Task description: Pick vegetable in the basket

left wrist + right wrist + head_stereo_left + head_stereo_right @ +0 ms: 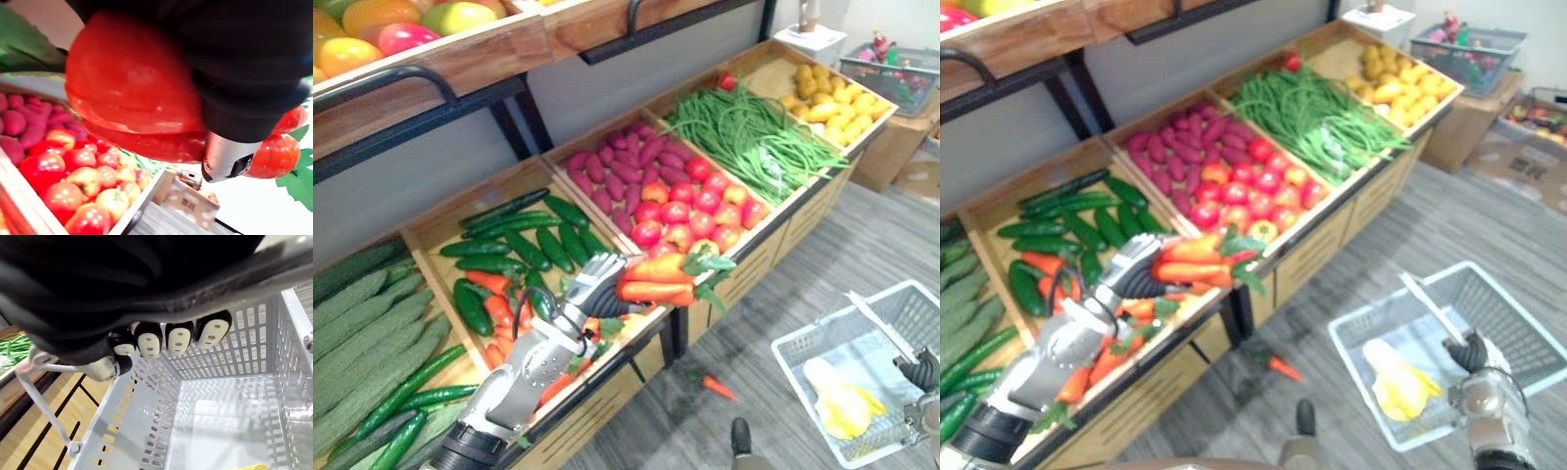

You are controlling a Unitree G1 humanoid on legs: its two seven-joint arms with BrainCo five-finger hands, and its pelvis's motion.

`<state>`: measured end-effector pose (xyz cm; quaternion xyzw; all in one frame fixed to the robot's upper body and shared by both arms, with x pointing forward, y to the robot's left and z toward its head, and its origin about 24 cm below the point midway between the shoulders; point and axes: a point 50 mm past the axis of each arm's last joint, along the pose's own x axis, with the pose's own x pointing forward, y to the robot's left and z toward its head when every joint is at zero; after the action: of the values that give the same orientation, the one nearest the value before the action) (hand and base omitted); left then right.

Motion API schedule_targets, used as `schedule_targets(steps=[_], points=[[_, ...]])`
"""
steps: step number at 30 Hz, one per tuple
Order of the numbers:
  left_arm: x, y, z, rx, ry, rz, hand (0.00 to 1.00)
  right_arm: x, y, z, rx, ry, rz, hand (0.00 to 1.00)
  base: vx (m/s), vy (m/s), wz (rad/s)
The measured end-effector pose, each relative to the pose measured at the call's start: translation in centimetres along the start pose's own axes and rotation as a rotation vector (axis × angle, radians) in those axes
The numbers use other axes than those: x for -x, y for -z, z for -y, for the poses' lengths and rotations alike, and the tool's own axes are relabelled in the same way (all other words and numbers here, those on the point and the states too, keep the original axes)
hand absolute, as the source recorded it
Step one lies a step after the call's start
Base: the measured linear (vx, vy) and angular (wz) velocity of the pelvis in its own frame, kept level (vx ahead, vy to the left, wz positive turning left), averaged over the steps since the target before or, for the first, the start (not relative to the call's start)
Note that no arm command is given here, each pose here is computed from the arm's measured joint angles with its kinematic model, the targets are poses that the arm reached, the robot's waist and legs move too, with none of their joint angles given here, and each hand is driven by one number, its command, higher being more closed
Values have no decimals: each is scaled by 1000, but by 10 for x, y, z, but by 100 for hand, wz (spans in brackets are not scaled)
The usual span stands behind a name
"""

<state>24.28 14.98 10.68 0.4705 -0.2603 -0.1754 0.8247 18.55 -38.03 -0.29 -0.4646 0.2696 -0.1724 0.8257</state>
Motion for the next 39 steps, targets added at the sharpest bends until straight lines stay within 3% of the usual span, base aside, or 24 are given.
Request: schedule_targets(steps=[7, 16, 24, 39], points=[[-19, -21, 10, 32, 54, 125, 100, 0, -44, 5, 102, -44, 226, 100, -80, -17, -51], [-41, -62, 38, 141, 141, 298, 100, 11, -109, -13, 171, -147, 514, 100, -94, -28, -46], [-52, -81, 76, 208, 283, 339, 100, 35, -164, -13, 220, -228, 786, 100, -85, -18, -38], [-59, -77, 114, 201, 418, 268, 100, 61, -216, -14, 170, -343, 1021, 100, -24, -24, -31]])
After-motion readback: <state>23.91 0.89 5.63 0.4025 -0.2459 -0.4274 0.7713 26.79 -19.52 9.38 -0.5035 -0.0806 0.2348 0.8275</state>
